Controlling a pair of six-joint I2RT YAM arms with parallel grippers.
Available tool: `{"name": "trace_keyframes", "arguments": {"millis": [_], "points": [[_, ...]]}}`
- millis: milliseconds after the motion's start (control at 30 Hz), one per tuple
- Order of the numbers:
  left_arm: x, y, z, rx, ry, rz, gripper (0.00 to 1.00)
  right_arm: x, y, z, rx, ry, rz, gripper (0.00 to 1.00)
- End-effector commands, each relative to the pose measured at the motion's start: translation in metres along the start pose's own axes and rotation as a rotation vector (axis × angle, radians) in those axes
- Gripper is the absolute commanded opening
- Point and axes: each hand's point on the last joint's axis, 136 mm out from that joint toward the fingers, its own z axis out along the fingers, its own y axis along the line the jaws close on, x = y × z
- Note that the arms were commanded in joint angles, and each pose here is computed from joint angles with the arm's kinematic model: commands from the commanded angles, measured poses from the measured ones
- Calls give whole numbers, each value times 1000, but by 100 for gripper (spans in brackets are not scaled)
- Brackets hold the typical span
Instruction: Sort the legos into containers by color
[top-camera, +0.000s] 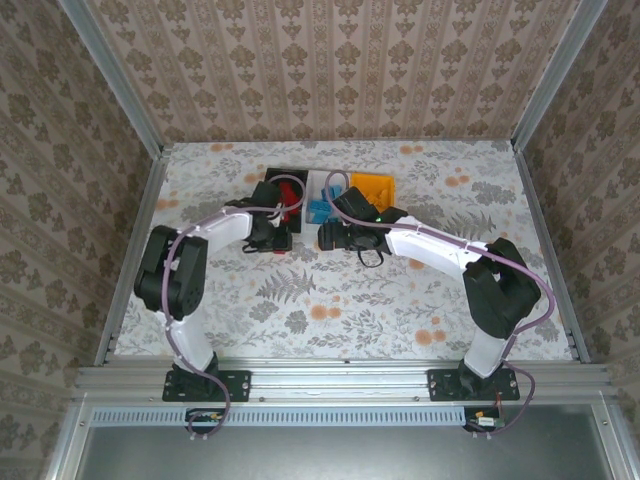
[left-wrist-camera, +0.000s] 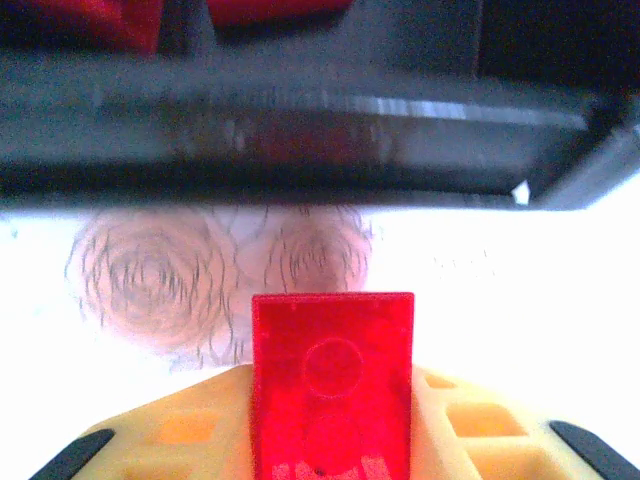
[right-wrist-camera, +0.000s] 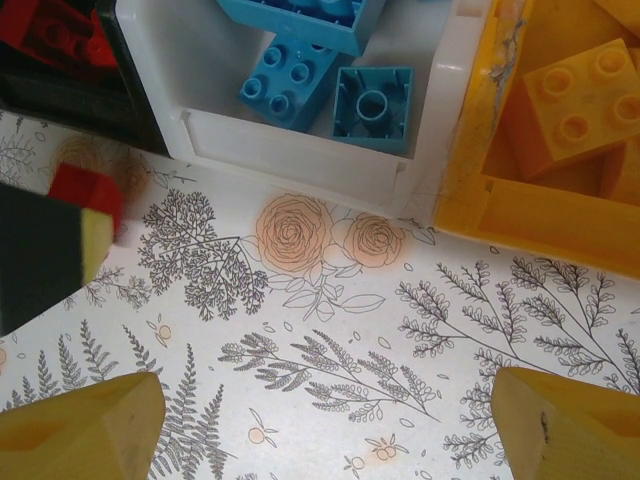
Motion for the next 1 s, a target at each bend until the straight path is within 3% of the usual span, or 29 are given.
{"name": "trace_keyframes", "arguments": {"millis": [0, 367, 967], "points": [[7, -8, -27, 65, -18, -34, 35, -1, -7, -14, 14, -24, 11, 86], [-22, -8, -80, 115, -124, -45, 36, 11, -22, -22, 38, -31, 33, 86], [-71, -14, -87, 113, -153, -3, 36, 23, -44, -38, 54, -48, 60, 87]]}}
